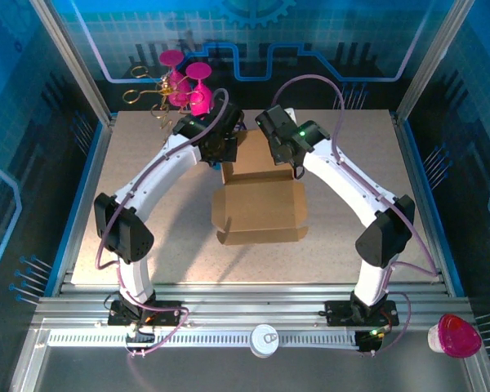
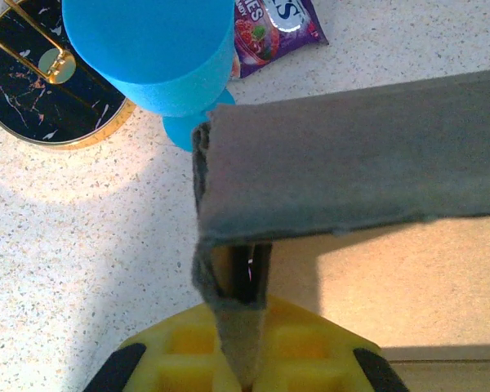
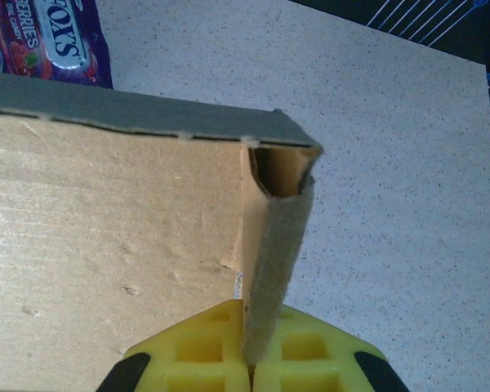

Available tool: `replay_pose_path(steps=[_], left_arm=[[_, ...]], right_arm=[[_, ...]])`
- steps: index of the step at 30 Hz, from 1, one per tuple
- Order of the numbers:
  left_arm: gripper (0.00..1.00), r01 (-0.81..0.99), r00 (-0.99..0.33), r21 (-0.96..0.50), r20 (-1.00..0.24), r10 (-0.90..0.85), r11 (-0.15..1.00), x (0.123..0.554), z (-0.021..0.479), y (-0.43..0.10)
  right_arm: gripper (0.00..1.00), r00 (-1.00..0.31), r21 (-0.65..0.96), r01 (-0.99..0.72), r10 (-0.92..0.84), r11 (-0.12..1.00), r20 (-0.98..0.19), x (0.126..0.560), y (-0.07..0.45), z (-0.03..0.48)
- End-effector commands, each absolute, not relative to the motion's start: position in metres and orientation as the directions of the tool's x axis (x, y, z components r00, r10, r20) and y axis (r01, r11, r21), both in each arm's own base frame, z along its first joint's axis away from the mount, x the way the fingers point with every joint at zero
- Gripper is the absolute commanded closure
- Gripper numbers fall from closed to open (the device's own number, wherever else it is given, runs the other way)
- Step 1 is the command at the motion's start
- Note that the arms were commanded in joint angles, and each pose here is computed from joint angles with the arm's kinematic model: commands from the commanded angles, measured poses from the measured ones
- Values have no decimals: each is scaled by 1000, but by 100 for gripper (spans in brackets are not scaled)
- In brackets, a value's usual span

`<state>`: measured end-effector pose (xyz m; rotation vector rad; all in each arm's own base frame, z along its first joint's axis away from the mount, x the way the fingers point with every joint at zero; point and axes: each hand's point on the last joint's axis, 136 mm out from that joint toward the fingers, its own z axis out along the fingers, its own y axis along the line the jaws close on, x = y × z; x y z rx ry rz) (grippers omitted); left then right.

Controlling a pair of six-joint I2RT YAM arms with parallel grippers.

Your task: Fold the paper box

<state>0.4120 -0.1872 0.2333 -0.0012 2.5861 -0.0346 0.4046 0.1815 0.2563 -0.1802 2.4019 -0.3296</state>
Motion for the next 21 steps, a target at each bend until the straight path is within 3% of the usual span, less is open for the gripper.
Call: replay_pose_path(steps=[1,7,15,21], left_arm=[[100,-2,-843,-29,-538,-18,1000,415,242,-188],[97,3,-843,-61,-536,-31,998,414,246,-193],[51,7,-839,-184,-536,-94,983,406,269,-205],[39,-16,-832,-293,-527,-175,956,397,293,-212]], right_arm=[[100,-743,-302,-21,-217,953,-633,398,170,265],[100,-746,-276,-14,-194,961,-637,397,168,263],[100,-755,-225,20,-133,974,-643,395,153,259],[100,-779,-200,75,-67,977,-623,391,126,247]])
